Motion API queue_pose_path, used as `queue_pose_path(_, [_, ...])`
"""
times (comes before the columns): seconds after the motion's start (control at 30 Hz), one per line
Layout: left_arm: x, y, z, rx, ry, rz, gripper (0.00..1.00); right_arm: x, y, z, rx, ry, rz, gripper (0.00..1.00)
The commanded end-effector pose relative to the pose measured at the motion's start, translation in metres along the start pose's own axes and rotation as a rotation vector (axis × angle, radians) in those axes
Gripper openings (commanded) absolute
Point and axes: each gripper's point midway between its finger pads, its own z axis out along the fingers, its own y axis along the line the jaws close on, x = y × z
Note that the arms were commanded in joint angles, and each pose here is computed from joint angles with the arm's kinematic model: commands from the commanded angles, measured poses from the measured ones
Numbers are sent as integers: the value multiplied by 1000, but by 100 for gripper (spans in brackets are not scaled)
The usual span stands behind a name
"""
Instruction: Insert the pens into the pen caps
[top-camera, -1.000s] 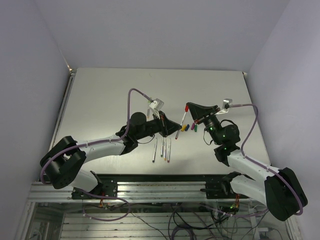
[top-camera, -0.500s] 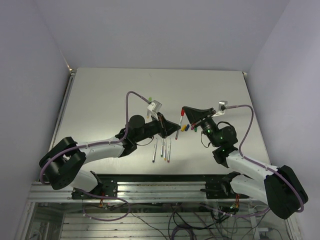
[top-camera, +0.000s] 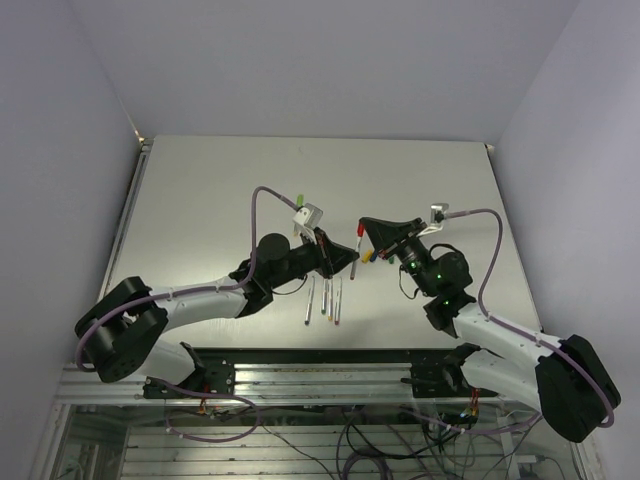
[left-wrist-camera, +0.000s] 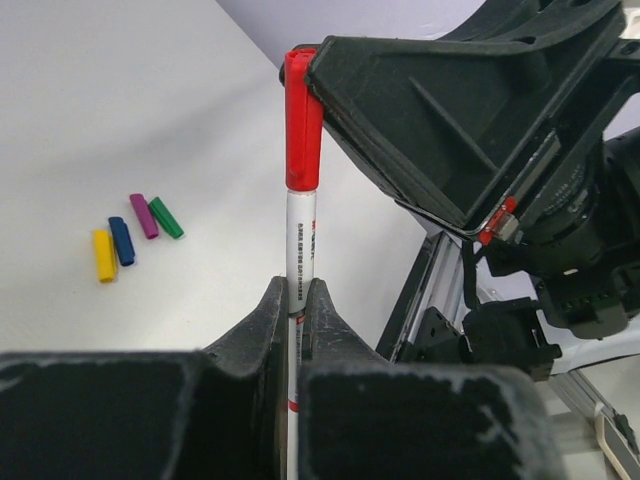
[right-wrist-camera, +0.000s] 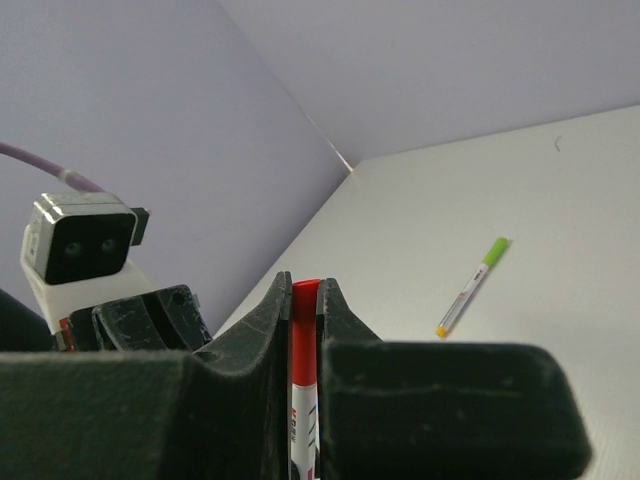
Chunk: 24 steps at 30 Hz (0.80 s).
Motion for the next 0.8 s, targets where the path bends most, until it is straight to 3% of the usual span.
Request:
queue_pose_path(0.0, [-81, -16, -1, -6, -277, 83, 7, 55, -11, -12, 51, 222, -48, 0])
queue_pose_path(0.47, [-126, -10, -12, -56, -409, 126, 7, 107, -29, -26, 175, 409, -103, 0])
queue_pose_path(0.77, [-134, -7, -17, -71, -421, 140, 7, 136, -32, -29, 214, 496, -95, 0])
